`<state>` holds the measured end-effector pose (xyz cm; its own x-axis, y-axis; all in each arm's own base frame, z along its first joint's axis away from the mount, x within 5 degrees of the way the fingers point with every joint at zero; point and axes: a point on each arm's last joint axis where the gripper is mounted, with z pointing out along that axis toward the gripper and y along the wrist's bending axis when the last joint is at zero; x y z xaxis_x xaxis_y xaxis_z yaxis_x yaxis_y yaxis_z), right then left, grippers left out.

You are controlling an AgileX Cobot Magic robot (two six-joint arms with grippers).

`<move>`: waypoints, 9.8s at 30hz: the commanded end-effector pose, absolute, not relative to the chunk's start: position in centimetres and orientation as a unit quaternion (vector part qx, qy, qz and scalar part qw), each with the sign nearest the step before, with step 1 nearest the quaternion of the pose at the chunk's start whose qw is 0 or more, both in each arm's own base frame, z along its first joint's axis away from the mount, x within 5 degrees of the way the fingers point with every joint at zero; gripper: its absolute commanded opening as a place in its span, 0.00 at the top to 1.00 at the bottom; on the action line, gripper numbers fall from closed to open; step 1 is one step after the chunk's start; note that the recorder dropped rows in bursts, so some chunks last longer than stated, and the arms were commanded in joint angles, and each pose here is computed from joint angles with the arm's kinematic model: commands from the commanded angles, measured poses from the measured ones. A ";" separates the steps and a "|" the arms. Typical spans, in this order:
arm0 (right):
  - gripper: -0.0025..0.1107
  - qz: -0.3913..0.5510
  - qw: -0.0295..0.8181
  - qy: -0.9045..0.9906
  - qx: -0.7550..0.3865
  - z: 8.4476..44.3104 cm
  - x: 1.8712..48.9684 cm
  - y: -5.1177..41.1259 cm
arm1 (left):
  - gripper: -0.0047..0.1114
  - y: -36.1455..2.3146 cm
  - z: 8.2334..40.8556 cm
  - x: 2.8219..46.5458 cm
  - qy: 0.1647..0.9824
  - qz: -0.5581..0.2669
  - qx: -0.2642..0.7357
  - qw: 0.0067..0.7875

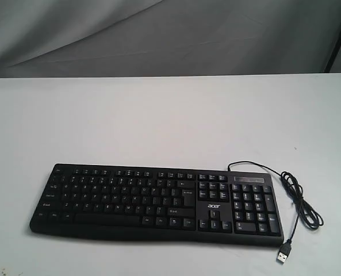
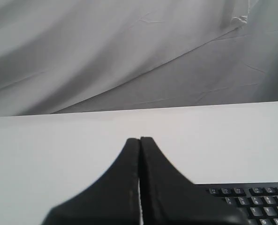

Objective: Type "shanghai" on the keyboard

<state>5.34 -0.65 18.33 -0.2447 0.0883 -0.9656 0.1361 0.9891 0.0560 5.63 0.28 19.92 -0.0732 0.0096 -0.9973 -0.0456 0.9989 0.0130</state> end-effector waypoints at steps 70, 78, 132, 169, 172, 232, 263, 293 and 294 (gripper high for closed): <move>0.98 0.190 0.329 0.794 -0.475 29.1 32.2 23.1 | 0.96 0.2 19.9 5.6 0.730 0.017 -0.011 0.683; 0.98 0.229 0.255 0.729 -0.592 23.3 28.5 35.9 | 0.96 0.2 19.9 5.6 0.730 0.017 -0.011 0.683; 0.98 0.189 0.181 0.692 -0.673 12.1 24.4 44.8 | 0.96 0.2 19.9 5.6 0.730 0.017 -0.011 0.683; 0.98 0.164 0.215 0.746 -0.609 14.2 23.9 37.4 | 0.96 0.2 19.9 5.6 0.730 0.017 -0.011 0.683; 0.98 0.164 0.208 0.749 -0.607 13.5 23.9 37.4 | 0.96 0.2 19.9 5.6 0.730 0.017 -0.011 0.683; 0.98 0.198 0.227 0.686 -0.662 14.1 24.0 46.0 | 0.96 0.2 19.9 5.6 0.730 0.017 -0.011 0.683; 0.98 0.194 0.208 0.695 -0.660 12.2 24.1 46.0 | 0.96 0.2 19.9 5.6 0.730 0.017 -0.011 0.683; 0.98 0.155 0.226 0.752 -0.600 16.0 23.0 36.6 | 0.96 0.2 19.9 5.6 0.730 0.017 -0.011 0.683; 0.98 0.156 0.225 0.755 -0.596 15.7 22.8 36.3 | 0.96 0.2 19.9 5.6 0.730 0.017 -0.011 0.683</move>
<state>23.26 37.45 15.66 -0.1606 -0.8610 -0.4825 -0.9790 0.2013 -0.0333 5.63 0.28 19.92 -0.0732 0.0096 -0.9973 -0.0456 0.9989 0.0130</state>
